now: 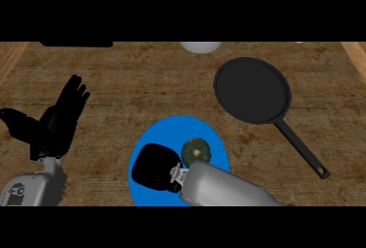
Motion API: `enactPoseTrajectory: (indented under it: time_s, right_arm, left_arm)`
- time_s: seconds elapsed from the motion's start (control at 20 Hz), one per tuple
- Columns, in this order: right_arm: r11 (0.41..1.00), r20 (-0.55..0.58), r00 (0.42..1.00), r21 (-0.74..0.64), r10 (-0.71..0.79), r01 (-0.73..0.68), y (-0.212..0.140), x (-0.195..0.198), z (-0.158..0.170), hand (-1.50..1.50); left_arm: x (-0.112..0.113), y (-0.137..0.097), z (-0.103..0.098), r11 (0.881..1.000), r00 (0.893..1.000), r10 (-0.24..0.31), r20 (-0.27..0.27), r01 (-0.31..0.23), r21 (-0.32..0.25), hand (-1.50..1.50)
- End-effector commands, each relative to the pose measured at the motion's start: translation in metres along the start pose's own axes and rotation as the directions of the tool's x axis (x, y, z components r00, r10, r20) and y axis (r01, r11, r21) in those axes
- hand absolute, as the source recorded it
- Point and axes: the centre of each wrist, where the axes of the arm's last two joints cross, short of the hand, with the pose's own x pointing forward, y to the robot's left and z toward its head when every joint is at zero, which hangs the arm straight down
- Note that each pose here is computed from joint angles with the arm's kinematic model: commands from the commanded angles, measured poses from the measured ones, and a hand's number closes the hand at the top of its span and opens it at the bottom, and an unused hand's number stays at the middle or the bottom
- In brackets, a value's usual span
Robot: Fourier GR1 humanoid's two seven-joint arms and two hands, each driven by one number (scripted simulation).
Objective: Pick the cupcake from the plate and place it in the pan
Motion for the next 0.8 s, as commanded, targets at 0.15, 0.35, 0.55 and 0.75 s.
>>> enactPoseTrajectory:
  time_s: [0.15, 0.35, 0.55, 0.75]
  right_arm:
    - [0.999, 0.041, 0.999, -0.032, -0.012, 0.014, 0.015, 0.0, -0.005, 1.5]
    - [0.997, 0.058, 0.997, -0.047, -0.055, 0.058, 0.0, -0.008, -0.007, 1.5]
    - [0.954, -0.19, 0.937, -0.128, -0.291, 0.271, 0.035, -0.006, 0.003, 1.5]
    - [0.881, -0.428, 0.772, -0.29, -0.469, 0.375, 0.047, -0.019, 0.017, 1.5]
  left_arm:
    - [0.01, 0.024, 0.006, 1.0, 1.0, -0.003, -0.009, 0.003, 0.011, 0.0]
    - [0.004, -0.009, 0.006, 1.0, 1.0, 0.006, -0.006, -0.006, -0.002, 0.0]
    - [0.002, -0.001, 0.01, 1.0, 1.0, -0.005, -0.006, 0.005, 0.023, 0.0]
    - [-0.004, 0.017, 0.016, 0.998, 1.0, 0.008, -0.028, -0.006, 0.062, 0.0]
